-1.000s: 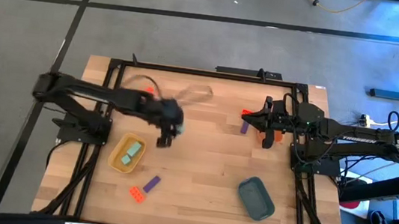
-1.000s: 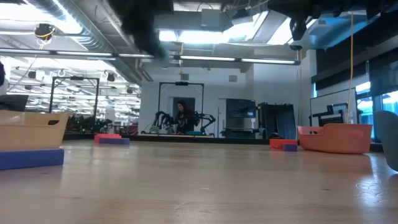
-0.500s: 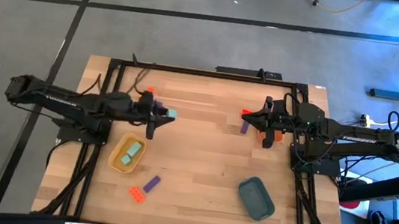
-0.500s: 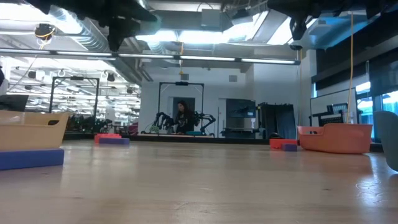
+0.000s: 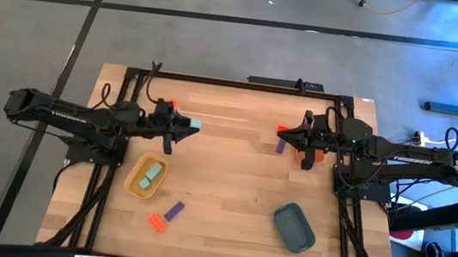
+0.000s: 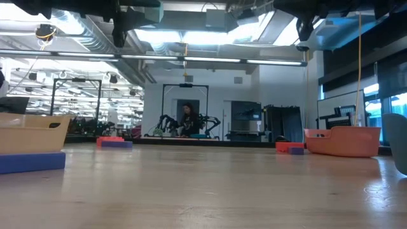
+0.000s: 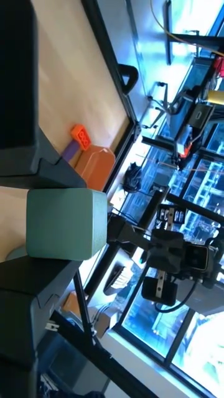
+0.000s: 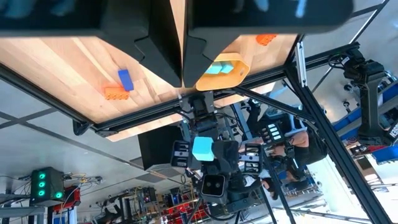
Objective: Sort & place blocks by color
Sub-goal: Put the blue block into the yellow bin
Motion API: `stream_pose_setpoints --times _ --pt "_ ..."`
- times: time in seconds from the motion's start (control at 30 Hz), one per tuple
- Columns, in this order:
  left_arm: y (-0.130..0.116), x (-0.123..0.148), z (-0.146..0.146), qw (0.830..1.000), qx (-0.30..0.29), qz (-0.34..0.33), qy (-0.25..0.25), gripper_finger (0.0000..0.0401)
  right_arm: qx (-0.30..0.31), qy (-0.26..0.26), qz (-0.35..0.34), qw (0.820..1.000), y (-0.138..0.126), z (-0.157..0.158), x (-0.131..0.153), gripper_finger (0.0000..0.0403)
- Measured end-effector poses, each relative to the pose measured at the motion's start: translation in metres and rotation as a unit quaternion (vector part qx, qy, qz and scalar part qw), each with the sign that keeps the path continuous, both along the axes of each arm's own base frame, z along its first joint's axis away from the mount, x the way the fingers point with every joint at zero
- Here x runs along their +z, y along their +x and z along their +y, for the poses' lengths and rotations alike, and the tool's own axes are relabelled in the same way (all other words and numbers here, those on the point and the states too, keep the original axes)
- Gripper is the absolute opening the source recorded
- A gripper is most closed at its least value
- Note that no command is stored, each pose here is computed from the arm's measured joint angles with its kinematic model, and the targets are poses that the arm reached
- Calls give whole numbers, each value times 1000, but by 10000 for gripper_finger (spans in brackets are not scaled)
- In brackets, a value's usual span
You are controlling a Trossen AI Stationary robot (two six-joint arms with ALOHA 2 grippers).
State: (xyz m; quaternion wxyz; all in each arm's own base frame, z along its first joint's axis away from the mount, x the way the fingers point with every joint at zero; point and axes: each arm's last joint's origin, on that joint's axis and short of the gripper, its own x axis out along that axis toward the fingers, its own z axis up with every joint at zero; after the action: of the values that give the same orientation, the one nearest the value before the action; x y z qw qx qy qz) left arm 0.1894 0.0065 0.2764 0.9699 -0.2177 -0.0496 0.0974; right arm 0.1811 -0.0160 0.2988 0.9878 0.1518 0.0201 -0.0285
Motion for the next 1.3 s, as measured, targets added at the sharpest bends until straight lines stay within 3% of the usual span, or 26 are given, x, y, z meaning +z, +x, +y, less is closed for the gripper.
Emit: stream_pose_setpoints --times 0.27,0.37,0.43,0.57,0.67,0.87,1.1,1.3 --pt "1 2 -3 999 -49 13 4 122 0 0 0 1000 0 0 0 19" --pt "-1 15 -5 994 -82 65 10 122 0 0 0 1000 0 0 0 19" --pt "-4 23 -7 986 -98 134 5 122 0 0 0 1000 0 0 0 19" --pt "-16 32 -16 945 -129 300 -4 122 0 0 0 1000 0 0 0 19" --pt "-27 20 -25 893 -150 424 -7 122 0 0 0 1000 0 0 0 19" --pt "-39 -18 -45 810 -203 548 -35 122 -1 0 1 1000 0 0 0 19" --pt "-43 -63 -57 762 -220 609 -16 123 -13 0 3 1000 0 -1 -1 19" --pt "-35 -79 -60 729 -244 637 53 123 -13 -11 3 1000 0 -1 0 19"
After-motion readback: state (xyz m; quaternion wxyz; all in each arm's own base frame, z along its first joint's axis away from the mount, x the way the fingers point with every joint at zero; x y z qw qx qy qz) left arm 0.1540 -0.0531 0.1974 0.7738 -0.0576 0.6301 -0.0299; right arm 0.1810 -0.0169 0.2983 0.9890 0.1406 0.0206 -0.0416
